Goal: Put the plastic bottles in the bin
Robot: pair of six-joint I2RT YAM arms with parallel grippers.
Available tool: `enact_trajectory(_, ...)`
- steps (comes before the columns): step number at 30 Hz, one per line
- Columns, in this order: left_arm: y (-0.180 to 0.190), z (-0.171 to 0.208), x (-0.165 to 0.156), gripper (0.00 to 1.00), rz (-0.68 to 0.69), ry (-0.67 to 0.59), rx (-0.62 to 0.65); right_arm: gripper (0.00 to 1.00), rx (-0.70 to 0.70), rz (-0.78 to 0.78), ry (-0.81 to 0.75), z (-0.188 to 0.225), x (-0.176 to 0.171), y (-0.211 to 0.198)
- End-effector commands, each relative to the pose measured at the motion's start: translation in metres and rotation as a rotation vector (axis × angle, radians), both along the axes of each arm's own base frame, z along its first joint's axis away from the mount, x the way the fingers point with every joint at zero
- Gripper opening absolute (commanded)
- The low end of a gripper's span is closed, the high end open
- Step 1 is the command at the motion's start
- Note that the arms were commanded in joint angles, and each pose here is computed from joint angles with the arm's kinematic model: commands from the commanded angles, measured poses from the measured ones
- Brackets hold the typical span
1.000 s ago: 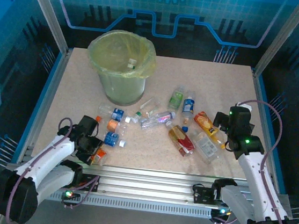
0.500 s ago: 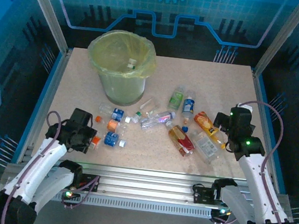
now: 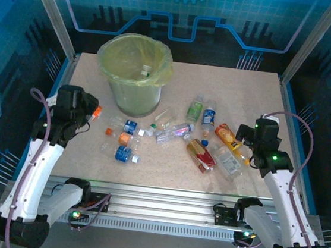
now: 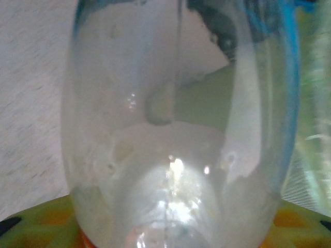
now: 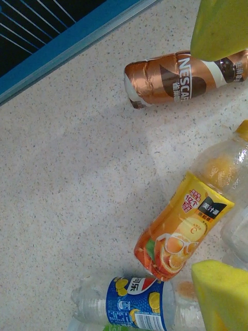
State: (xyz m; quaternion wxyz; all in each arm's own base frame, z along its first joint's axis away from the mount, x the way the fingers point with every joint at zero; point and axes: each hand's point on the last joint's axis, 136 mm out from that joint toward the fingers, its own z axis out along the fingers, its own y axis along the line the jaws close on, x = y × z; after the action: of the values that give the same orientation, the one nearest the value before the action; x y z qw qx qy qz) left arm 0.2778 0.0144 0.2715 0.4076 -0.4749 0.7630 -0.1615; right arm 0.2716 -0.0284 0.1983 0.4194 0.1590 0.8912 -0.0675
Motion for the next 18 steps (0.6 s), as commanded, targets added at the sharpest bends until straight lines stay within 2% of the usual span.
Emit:
enact_trajectory(1, 0.0, 0.059, 0.04, 0.45, -0.052, -0.247, 0.086, 1.0, 0.029, -0.002, -0.04, 0.015, 0.005, 0.001)
enact_trajectory(9, -0.027, 0.152, 0.119, 0.41, -0.236, -0.484, 0.209, 1.0, 0.061, -0.013, -0.035, 0.015, 0.003, 0.003)
enact_trajectory(15, -0.06, 0.179, 0.186, 0.4, -0.421, -0.529, 0.232, 1.0, 0.112, -0.013, -0.038, 0.013, 0.005, 0.009)
enact_trajectory(18, -0.075, 0.174, 0.216, 0.42, -0.518, -0.52, 0.248, 1.0, 0.128, -0.017, -0.031, 0.013, 0.006, 0.01)
